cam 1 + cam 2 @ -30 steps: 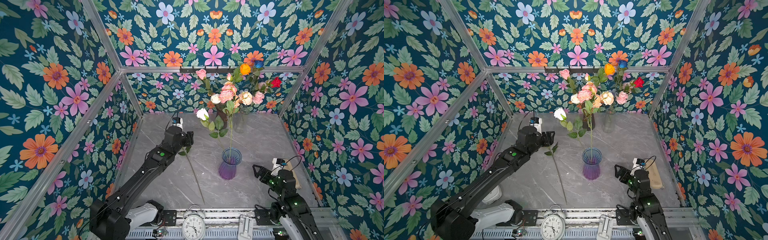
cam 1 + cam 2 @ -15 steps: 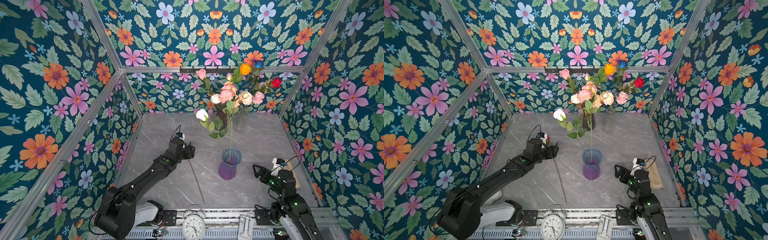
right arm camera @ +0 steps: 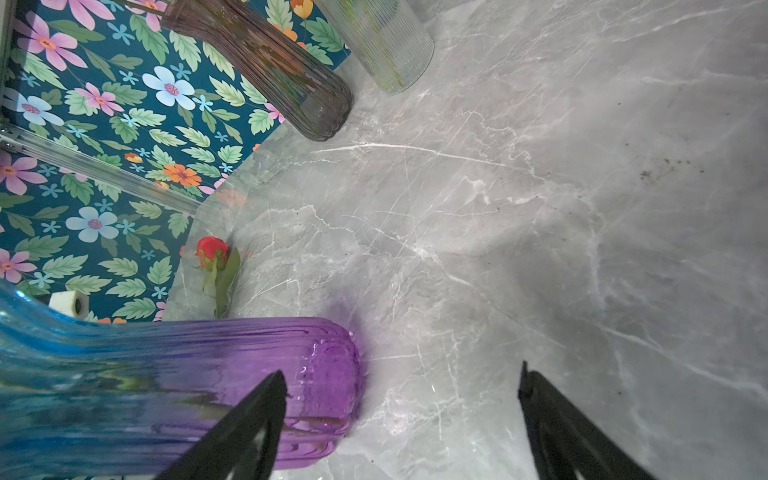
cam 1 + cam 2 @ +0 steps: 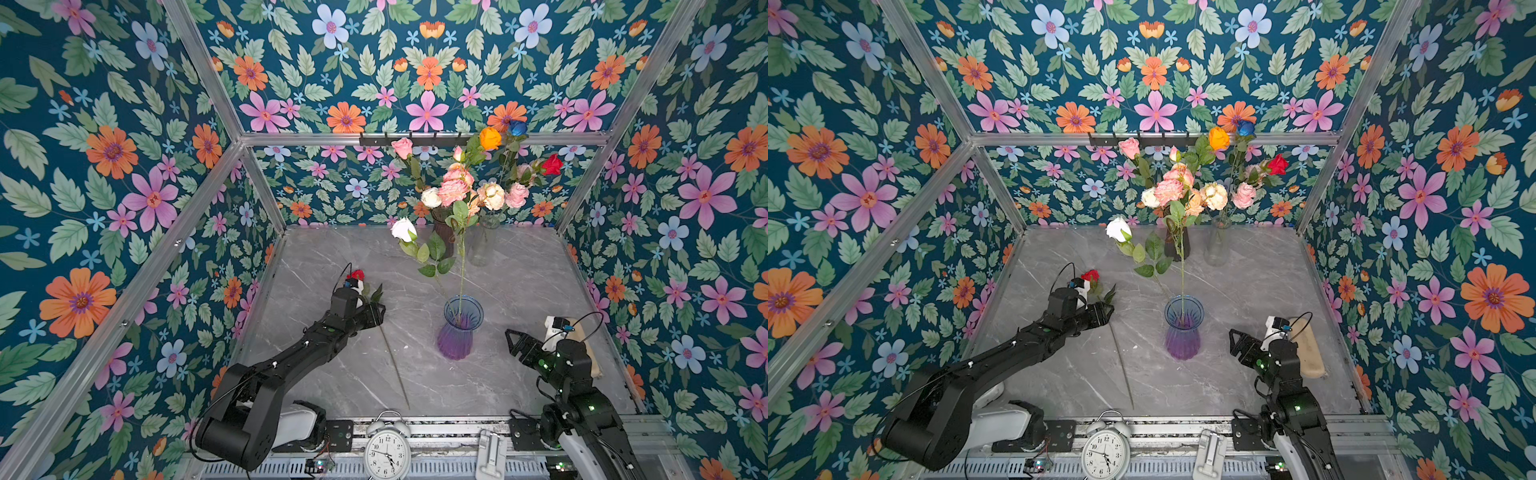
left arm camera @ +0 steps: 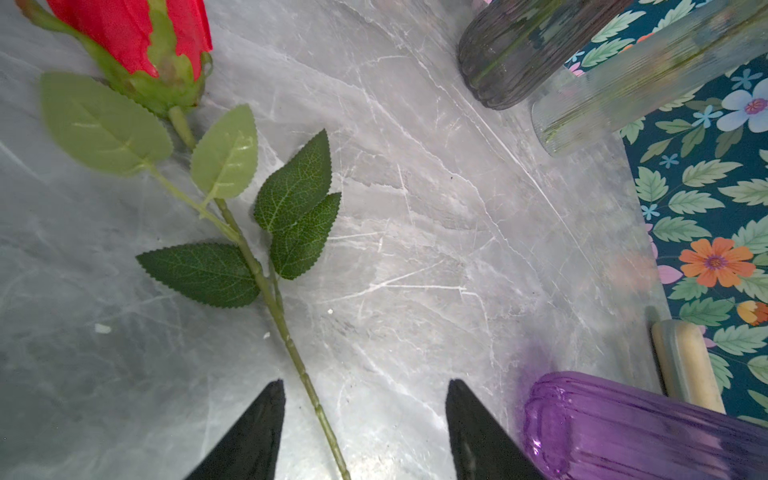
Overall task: Arrange the flowers into the vase
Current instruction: 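Reach the left gripper down to the red rose stem and close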
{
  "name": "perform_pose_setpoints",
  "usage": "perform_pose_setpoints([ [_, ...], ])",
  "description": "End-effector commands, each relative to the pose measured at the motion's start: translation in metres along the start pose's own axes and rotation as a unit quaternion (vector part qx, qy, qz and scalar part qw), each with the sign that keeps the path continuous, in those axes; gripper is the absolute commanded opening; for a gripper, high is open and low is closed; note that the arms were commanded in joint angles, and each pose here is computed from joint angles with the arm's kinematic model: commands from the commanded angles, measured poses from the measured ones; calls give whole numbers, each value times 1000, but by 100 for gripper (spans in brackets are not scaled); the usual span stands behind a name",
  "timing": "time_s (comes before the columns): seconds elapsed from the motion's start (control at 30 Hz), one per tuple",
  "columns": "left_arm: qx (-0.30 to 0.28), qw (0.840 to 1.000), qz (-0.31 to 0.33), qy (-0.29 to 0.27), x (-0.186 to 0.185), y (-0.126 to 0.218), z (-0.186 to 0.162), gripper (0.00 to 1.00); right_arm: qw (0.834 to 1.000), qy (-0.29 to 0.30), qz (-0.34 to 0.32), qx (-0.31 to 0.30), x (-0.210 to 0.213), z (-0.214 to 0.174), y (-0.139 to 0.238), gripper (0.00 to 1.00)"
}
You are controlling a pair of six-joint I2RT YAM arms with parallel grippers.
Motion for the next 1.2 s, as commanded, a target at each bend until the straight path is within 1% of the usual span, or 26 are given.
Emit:
perform_pose_setpoints([
  [0.0,-10,1000,-26,6,-6,-3,4,64,1000,-2,3,-5,1,2,0,89],
  [0.3,4,999,-33,14,-4,-10,0,63,1000,-2,3,-5,1,2,0,89],
  [0.5,16,999,-7,34,11,-13,-19,64,1000,-1,3,-6,1,2,0,89],
  [0.67,18,997,-44,55,6,-19,-28,62,1000,0,5,-5,2,2,0,89],
  [0.8,17,996,-56,64,5,-24,-27,62,1000,-1,5,-5,2,2,-1,89],
  [0.9,17,993,-87,80,-2,-27,-25,57,1000,0,4,-5,2,2,0,89],
  [1.03,13,986,-123,108,-8,-30,-22,44,1000,-1,3,-4,1,1,-1,89],
  [1.1,12,985,-132,115,-9,-32,-20,42,1000,-1,4,-4,2,2,0,89],
  [1.17,13,983,-139,120,-10,-33,-20,33,1000,-1,4,-4,2,1,0,89],
])
Point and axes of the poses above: each gripper's point midway between its finger pads, its own y axis back along the fingers, its own x axis along the line the jaws close on, z = x × y, the point moved 3 cm from there along y, back along the fingers, and after that the axes turned 8 degrees about -y, right-handed, at the moved point
